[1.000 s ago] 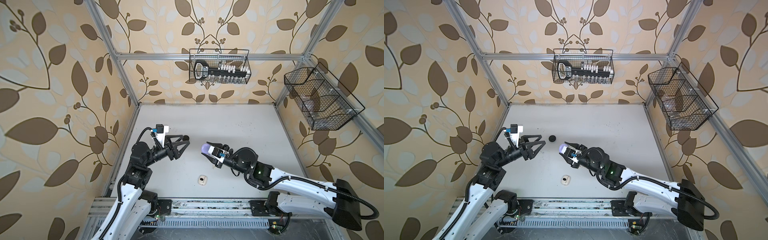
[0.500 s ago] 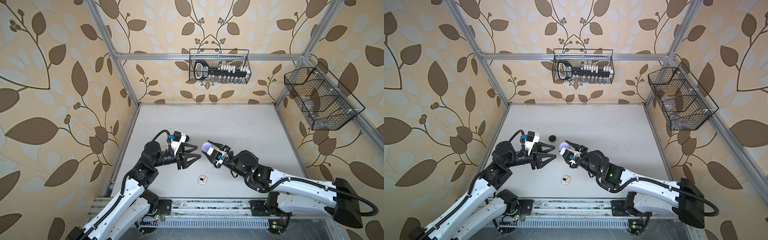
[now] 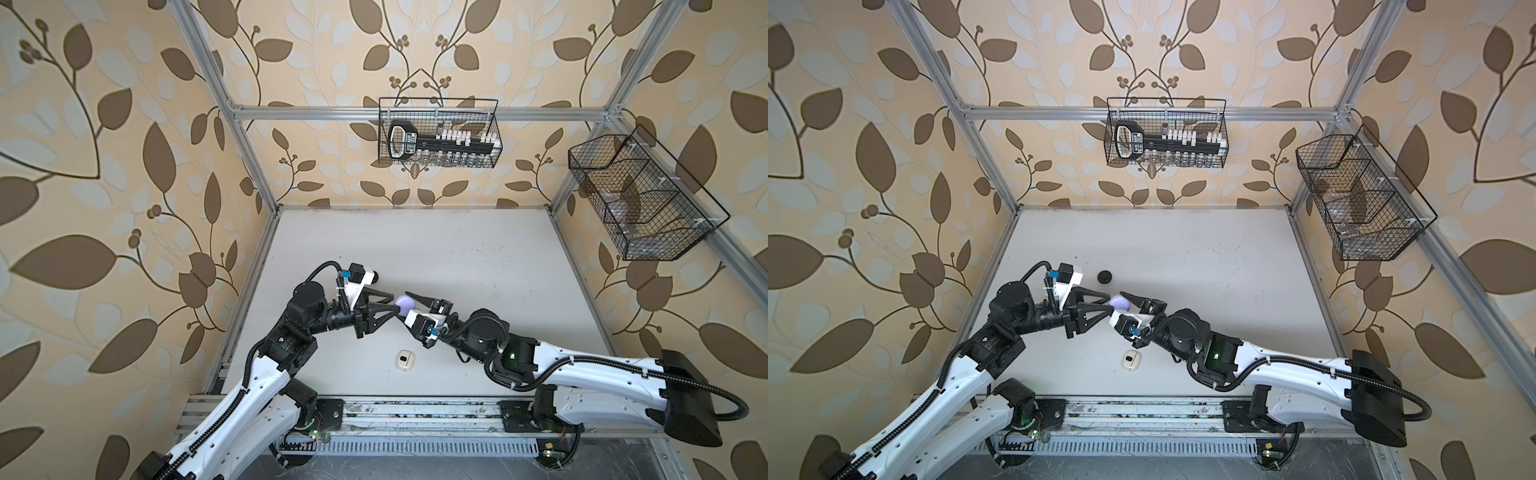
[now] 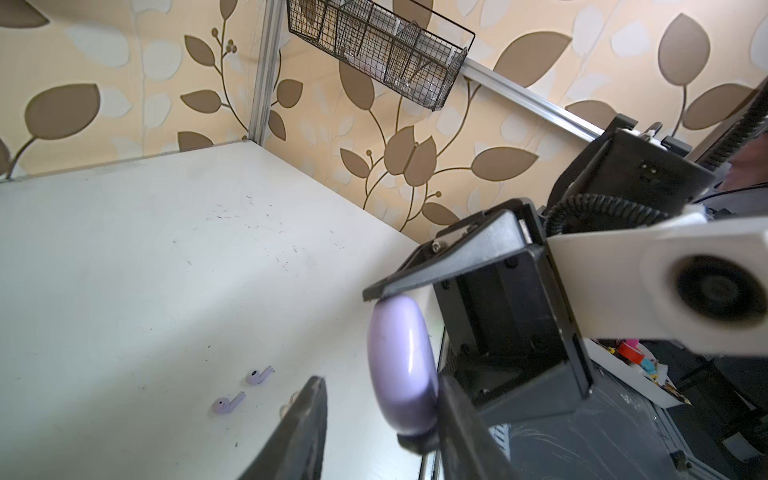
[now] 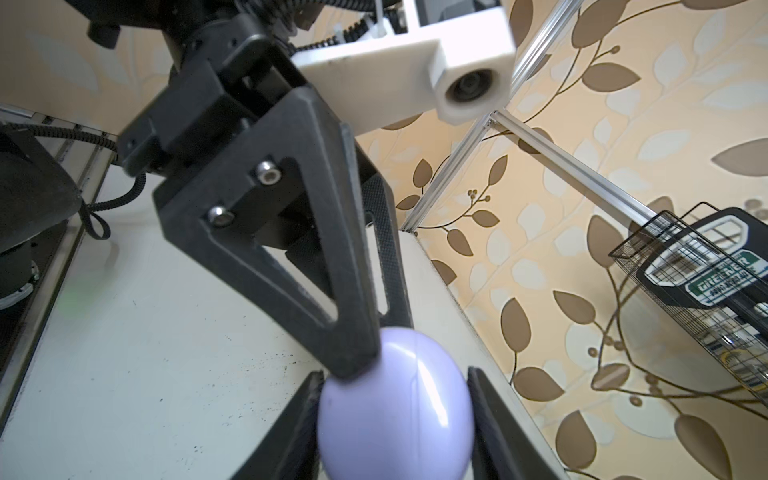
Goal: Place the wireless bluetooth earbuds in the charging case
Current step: 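Carry the lilac case to the left gripper while the left gripper reaches toward it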
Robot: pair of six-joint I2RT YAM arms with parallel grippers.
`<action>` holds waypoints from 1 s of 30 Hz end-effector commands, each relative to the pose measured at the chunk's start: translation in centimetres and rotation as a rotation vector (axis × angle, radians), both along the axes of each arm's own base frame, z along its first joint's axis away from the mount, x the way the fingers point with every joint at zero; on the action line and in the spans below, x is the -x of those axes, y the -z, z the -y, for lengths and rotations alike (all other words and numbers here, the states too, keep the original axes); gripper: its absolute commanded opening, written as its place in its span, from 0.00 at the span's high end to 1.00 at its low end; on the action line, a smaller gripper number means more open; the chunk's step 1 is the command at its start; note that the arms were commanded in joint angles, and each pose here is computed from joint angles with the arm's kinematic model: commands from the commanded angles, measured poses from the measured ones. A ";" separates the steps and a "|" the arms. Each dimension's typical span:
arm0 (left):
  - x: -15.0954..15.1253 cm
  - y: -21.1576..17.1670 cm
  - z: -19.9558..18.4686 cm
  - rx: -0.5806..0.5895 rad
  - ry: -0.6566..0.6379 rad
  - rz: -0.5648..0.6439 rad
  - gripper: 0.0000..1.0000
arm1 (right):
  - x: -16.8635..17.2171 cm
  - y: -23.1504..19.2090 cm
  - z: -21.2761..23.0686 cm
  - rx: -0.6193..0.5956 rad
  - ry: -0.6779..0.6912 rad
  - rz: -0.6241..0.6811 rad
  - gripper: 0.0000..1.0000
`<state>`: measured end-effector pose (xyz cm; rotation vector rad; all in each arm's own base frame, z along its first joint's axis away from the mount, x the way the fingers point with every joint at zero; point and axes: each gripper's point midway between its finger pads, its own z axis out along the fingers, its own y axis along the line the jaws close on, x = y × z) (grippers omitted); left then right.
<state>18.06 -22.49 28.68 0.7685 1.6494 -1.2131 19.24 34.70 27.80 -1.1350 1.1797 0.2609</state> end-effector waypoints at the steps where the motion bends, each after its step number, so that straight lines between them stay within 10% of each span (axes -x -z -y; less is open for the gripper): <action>1: 0.2 -1.0 0.1 0.010 0.003 0.045 0.58 | -0.3 -1.8 -0.8 -0.021 0.014 0.052 0.73; 16: 0.0 -0.5 0.3 -0.002 0.018 0.052 0.55 | -0.6 -2.8 -0.7 -0.042 0.041 0.093 0.76; 30: 0.2 -0.5 0.8 -0.009 0.057 0.050 0.82 | -1.2 -3.0 -1.3 -0.053 0.078 0.146 0.76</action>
